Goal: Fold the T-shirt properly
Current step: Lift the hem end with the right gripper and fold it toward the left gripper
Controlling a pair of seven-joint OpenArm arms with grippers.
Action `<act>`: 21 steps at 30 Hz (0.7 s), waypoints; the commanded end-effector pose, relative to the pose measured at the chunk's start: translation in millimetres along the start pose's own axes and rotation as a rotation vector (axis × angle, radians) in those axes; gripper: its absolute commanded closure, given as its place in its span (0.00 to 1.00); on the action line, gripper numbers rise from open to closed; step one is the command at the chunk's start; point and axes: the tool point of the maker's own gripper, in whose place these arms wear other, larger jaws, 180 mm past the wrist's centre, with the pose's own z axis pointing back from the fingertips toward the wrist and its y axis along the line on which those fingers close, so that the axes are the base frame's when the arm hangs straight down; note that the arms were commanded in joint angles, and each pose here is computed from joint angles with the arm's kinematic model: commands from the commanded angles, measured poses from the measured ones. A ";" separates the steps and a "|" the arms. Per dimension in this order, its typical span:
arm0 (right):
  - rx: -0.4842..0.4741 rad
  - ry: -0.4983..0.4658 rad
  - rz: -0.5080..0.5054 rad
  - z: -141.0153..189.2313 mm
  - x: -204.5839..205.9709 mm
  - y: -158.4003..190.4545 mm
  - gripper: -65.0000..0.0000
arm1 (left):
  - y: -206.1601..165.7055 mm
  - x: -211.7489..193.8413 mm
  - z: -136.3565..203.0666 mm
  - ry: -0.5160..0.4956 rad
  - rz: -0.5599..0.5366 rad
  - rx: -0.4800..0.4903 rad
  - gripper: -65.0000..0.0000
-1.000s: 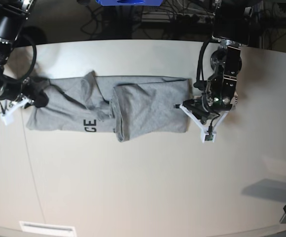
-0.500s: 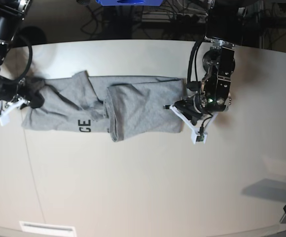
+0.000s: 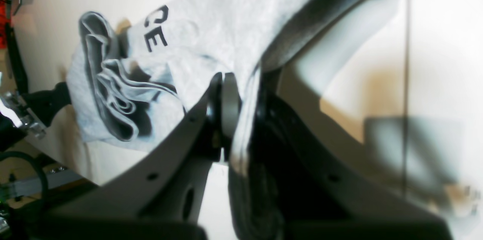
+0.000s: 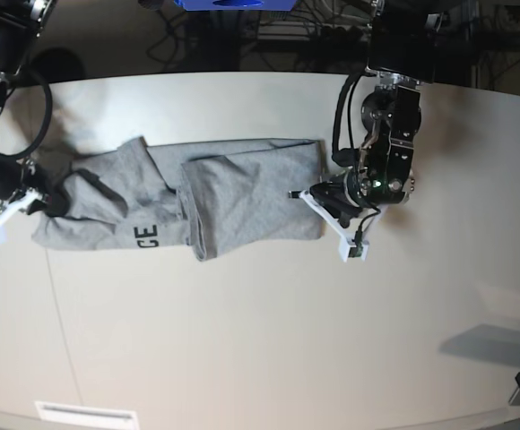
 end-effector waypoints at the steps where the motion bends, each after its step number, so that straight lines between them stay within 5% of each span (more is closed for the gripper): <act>1: 0.012 -0.033 0.033 7.4 13.8 5.9 1.00 | -3.6 -7.3 -0.5 0.042 -0.007 -0.015 1.00; 21: 0.100 -0.035 0.105 3.6 5.1 57.8 1.00 | -49.2 5.0 1.0 0.043 -0.076 -0.091 1.00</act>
